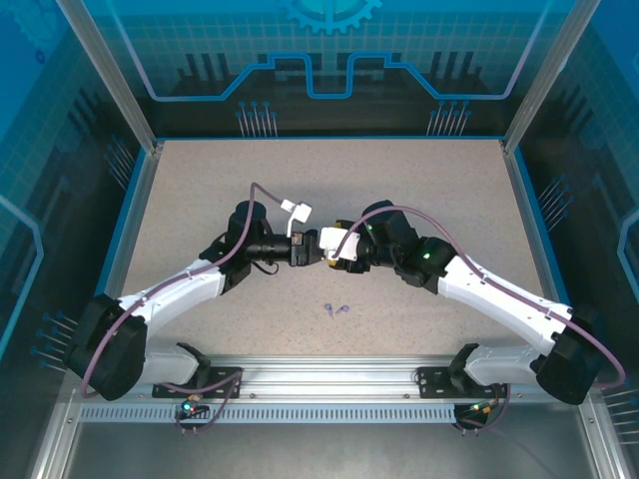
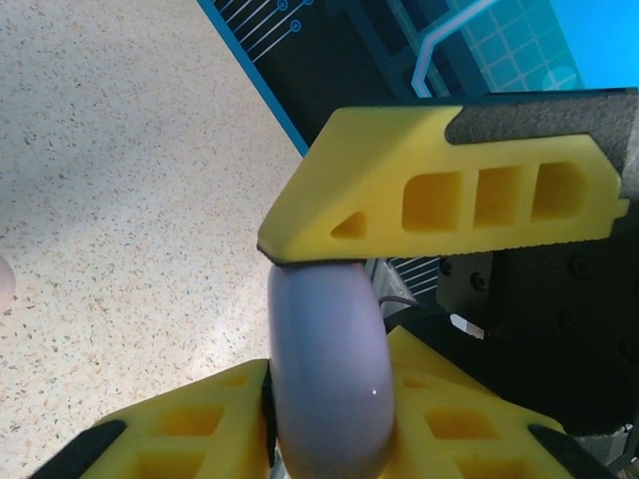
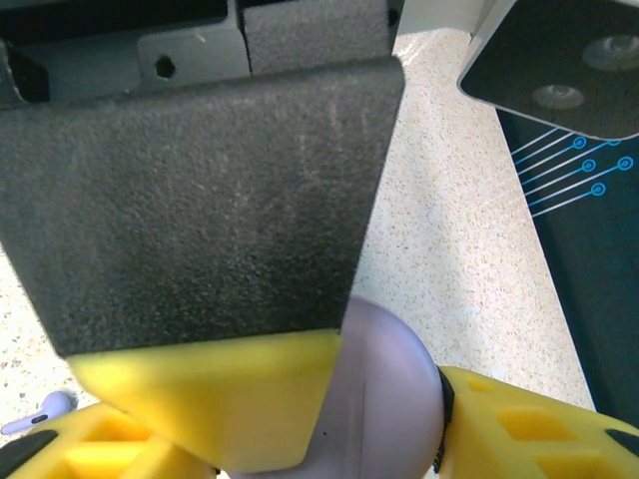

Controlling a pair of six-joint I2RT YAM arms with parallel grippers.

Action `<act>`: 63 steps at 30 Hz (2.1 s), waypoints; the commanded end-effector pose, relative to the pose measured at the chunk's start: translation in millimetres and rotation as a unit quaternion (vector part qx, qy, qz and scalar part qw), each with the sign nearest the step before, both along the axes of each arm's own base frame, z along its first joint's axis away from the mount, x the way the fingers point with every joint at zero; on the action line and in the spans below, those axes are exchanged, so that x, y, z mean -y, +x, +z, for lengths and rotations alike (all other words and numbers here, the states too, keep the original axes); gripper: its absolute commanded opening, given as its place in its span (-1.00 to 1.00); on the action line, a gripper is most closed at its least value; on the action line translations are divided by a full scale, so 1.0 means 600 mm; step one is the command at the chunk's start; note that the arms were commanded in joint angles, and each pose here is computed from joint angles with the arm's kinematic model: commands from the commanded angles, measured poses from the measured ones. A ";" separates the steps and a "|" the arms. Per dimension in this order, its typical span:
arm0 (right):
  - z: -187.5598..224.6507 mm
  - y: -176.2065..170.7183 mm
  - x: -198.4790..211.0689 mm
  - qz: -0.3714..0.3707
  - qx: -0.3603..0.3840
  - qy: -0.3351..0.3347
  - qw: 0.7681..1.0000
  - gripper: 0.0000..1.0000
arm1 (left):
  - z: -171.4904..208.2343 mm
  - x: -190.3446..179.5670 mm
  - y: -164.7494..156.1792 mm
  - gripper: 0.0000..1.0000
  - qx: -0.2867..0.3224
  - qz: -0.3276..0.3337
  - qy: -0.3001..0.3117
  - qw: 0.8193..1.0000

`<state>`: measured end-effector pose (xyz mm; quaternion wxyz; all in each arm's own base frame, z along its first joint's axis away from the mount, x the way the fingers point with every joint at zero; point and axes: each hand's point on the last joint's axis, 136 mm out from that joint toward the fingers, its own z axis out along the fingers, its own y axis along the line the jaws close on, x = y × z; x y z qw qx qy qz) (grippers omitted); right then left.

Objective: Insert the wireless bluetooth earbuds into the charging case

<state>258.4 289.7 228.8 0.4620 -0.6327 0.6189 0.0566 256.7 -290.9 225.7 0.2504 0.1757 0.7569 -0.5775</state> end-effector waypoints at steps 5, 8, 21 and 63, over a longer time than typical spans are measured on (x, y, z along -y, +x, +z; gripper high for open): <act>0.026 0.007 -0.001 -0.015 -0.003 0.013 1.000 0.16 | 0.030 0.001 -0.005 -0.53 0.051 -0.004 -0.002 0.999; 0.035 0.002 0.006 -0.018 -0.011 0.028 0.999 0.44 | 0.041 -0.005 -0.004 -0.57 0.080 0.007 0.002 0.997; 0.187 -0.051 0.059 -0.038 -0.054 0.251 0.966 1.00 | 0.130 -0.033 -0.016 -0.62 0.326 0.034 -0.001 0.945; 0.260 -0.024 0.026 -0.004 -0.037 0.301 0.953 0.61 | 0.187 -0.011 -0.070 -0.80 0.499 -0.005 -0.043 0.865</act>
